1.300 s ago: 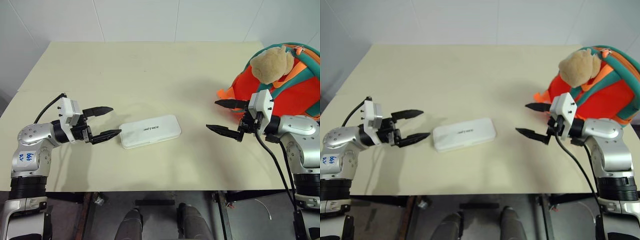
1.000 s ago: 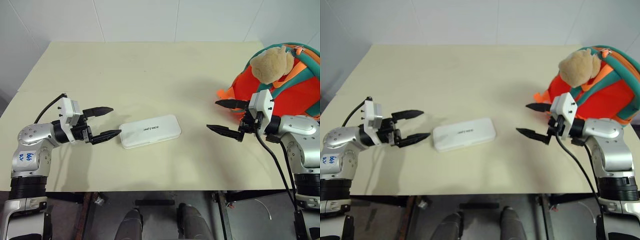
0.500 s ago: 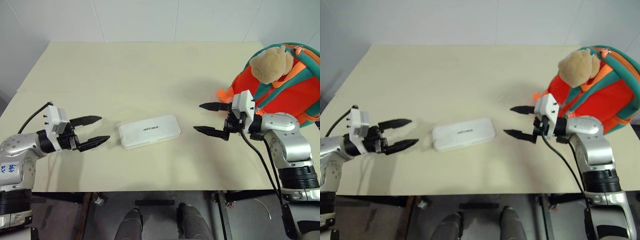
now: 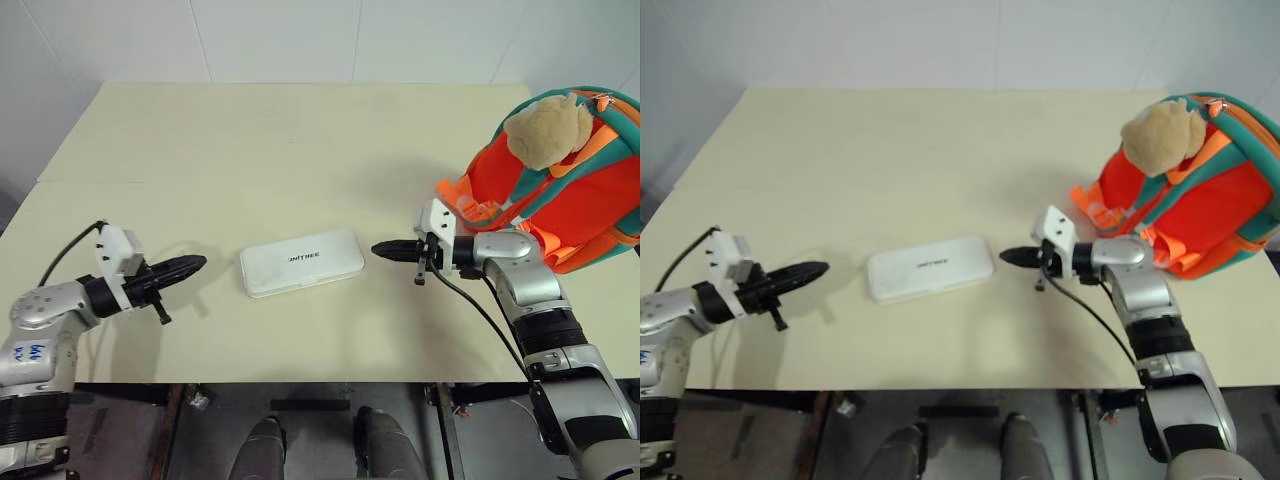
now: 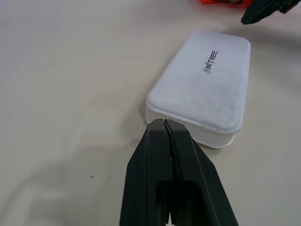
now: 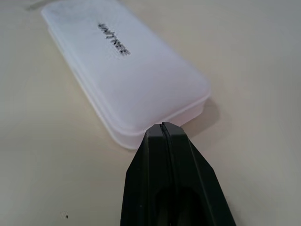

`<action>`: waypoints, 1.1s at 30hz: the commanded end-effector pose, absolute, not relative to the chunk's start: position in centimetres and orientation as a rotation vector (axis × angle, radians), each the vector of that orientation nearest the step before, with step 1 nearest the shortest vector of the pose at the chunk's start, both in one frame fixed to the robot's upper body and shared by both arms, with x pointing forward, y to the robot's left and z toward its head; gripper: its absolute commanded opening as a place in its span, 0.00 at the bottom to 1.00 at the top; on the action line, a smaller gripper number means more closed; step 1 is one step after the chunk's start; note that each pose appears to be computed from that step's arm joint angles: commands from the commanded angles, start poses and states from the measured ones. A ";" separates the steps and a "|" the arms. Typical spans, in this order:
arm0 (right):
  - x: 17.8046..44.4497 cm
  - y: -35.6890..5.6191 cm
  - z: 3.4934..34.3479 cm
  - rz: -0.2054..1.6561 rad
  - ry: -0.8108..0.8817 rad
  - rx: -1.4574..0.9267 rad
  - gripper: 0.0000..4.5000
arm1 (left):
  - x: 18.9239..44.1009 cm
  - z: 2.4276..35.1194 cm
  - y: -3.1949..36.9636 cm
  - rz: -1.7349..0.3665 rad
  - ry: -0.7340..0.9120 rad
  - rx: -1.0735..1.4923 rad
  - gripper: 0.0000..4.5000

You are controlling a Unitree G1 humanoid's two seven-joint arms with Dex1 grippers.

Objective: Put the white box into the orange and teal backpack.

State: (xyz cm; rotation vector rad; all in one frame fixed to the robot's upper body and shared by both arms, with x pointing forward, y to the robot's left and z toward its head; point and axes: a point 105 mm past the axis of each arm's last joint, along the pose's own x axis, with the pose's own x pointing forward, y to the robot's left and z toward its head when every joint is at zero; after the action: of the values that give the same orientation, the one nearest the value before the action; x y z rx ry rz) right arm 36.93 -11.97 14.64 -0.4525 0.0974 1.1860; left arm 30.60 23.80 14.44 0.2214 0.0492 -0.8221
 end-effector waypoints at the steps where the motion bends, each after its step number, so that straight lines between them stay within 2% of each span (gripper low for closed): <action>1: 38.0 -11.4 14.7 1.145 0.091 -0.492 0.00 | 31.1 14.1 23.1 -0.794 0.040 0.236 0.00; 8: 39.3 -10.7 14.0 1.091 0.100 -0.478 0.00 | 32.1 12.3 22.3 -0.761 0.070 0.218 0.00; 13: 39.7 -10.2 13.8 1.074 0.096 -0.466 0.00 | 32.5 12.2 21.4 -0.780 0.045 0.179 0.00; 22: 38.5 -9.3 14.1 1.102 0.077 -0.448 0.00 | 33.4 12.5 19.6 -0.840 0.015 0.158 0.00; 33: 37.2 -10.8 14.5 1.057 0.119 -0.438 0.00 | 34.9 12.2 17.5 -0.895 0.023 0.145 0.00</action>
State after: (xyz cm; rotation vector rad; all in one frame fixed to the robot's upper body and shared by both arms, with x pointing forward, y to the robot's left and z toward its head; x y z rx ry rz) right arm 37.63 -11.92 12.65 -0.4462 0.1967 1.0255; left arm 34.75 19.27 11.46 0.1184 0.0624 -0.8249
